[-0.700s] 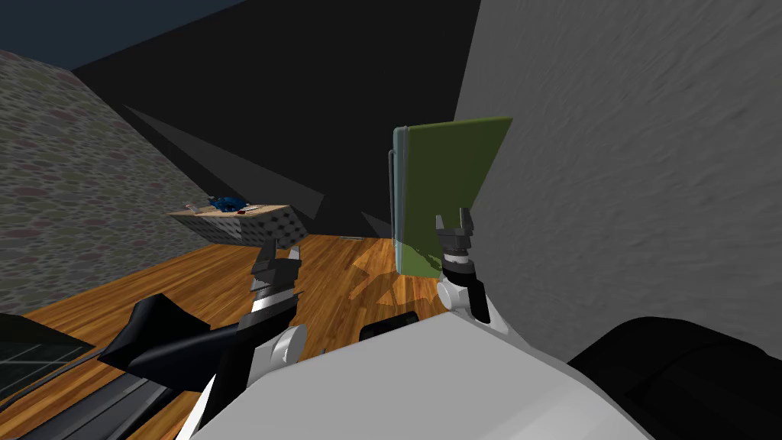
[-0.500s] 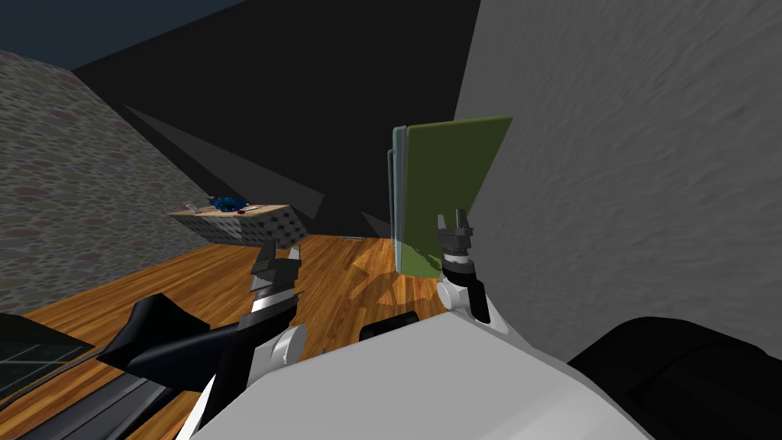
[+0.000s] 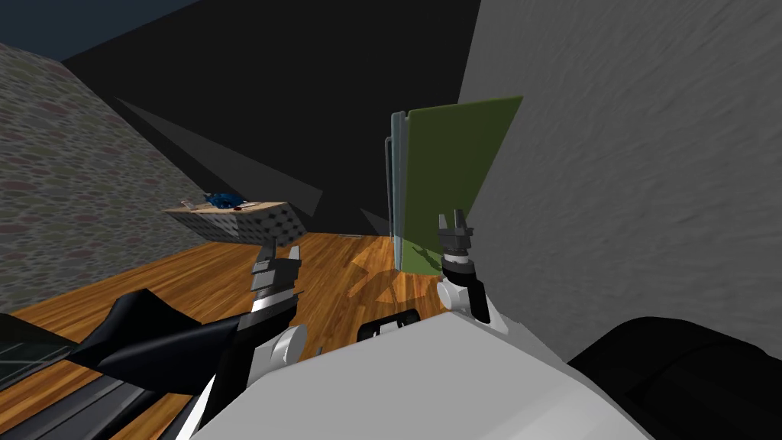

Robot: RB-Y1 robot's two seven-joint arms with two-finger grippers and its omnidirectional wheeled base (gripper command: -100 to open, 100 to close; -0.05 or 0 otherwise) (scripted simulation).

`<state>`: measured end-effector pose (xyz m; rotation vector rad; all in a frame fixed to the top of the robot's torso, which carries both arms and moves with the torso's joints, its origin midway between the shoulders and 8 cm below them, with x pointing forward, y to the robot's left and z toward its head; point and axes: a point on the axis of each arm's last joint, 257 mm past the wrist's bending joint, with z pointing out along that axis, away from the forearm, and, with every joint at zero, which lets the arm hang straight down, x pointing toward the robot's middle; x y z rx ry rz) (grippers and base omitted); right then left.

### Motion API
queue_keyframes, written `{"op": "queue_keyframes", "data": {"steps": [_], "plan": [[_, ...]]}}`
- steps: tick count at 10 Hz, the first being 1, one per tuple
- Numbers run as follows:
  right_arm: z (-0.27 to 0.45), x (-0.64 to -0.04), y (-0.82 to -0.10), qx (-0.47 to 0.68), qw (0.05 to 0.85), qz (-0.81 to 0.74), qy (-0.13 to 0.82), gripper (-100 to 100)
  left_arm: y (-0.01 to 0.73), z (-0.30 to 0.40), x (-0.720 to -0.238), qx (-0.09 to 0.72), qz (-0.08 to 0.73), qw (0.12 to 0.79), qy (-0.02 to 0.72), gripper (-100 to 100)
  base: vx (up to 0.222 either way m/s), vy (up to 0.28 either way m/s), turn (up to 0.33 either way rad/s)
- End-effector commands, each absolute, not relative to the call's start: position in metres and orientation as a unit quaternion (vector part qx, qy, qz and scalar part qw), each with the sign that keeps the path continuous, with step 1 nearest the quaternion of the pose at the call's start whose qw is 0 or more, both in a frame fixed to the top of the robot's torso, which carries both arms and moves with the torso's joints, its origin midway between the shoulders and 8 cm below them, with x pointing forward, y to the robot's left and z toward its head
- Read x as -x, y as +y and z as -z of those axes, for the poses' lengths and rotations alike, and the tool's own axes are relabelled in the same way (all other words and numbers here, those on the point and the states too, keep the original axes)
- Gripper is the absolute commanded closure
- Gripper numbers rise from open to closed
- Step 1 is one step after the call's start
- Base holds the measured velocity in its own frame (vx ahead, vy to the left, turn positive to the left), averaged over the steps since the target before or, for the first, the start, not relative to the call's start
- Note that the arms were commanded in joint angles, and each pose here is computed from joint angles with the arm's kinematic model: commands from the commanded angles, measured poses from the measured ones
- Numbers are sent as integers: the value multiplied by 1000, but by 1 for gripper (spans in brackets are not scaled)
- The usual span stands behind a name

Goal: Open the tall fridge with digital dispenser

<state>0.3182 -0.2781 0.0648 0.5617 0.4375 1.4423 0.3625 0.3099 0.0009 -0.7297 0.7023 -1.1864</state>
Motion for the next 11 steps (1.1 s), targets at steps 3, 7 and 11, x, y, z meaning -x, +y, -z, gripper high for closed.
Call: {"op": "queue_keyframes", "data": {"steps": [3, 7, 11], "plan": [[-81, -315, -275, -224, 690, -663, 184, -100, 310, -1, -363, 329, 535, 711, 317, 0, 11, 1, 17], [-118, -305, -276, -176, 679, -699, 135, -100, 310, -1, -363, 329, 535, 711, 317, 0, 57, -2, 76], [-158, -285, -288, -125, 662, -737, 57, -100, 310, -1, -363, 329, 535, 711, 317, 0, 56, -3, 84]]}}
